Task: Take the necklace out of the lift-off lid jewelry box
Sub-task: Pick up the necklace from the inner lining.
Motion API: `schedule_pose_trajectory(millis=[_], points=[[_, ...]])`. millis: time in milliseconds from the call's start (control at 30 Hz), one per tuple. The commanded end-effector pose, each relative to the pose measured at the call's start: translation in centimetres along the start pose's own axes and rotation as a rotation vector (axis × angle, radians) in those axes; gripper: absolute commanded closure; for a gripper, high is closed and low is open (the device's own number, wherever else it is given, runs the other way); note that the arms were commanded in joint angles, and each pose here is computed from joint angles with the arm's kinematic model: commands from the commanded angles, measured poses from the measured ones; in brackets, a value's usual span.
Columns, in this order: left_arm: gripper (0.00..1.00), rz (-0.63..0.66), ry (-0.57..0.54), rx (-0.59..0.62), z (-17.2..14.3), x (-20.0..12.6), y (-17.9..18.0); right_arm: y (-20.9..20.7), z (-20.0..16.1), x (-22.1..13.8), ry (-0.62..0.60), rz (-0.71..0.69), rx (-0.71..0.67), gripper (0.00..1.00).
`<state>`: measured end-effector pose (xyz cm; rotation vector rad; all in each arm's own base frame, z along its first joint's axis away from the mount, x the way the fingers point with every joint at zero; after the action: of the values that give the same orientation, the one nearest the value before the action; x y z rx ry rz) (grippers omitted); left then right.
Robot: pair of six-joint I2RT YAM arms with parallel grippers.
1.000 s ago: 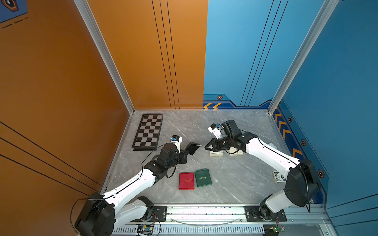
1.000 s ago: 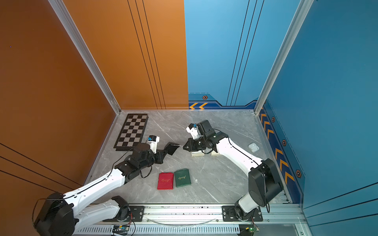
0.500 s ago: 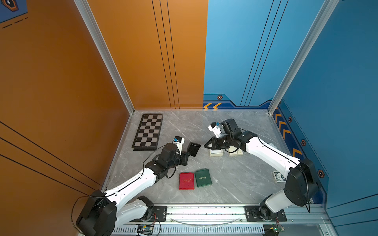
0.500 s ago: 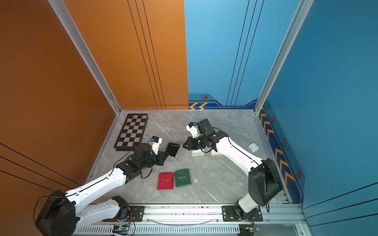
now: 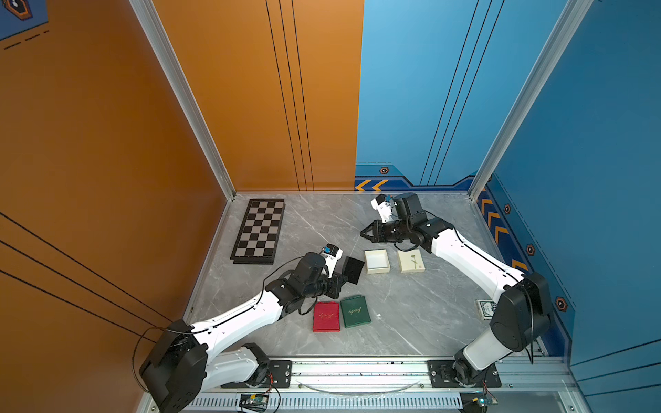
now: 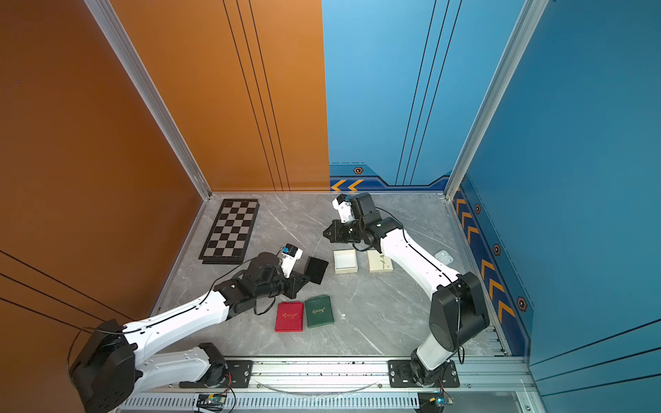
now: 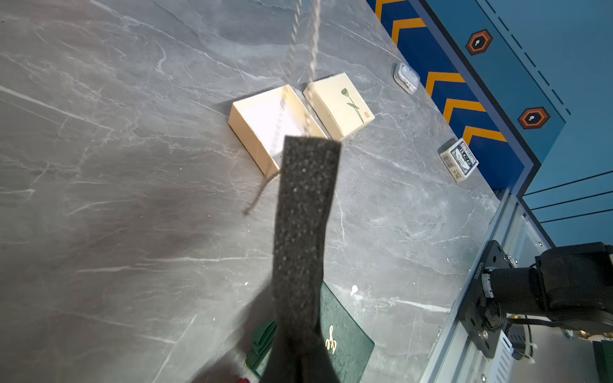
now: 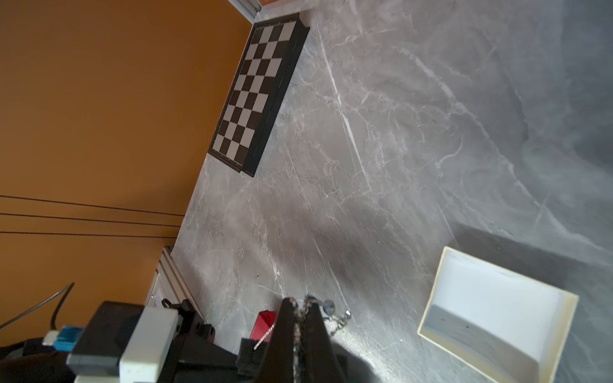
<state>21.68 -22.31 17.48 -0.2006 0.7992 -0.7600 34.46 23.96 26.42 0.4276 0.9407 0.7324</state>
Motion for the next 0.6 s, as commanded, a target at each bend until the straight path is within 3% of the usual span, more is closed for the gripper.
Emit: schedule_pose_trajectory(millis=[0,300,567], points=[[1.0,-0.015,0.01,0.039,0.4,0.1,-1.0,-0.3,2.3,-0.3,-0.067,-0.007,-0.003,0.97],[1.0,0.022,-0.016,0.039,0.5,-0.3,-0.9,-2.3,4.2,1.5,-0.063,-0.025,0.007,0.96],[1.0,0.314,-0.119,-0.071,1.0,-5.0,3.1,-3.6,4.9,5.0,-0.012,-0.01,0.011,0.96]])
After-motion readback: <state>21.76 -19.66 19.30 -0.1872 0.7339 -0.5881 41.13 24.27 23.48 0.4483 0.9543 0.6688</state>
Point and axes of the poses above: each gripper's point midway between its finger pads, its own x axis out along the fingers, its own y axis along the line the jaws close on, z = x × y, the point moved 6 cm from there along -x, back along the fingers, and after that the axes turned 1 degree about x, right-handed, at the moved point
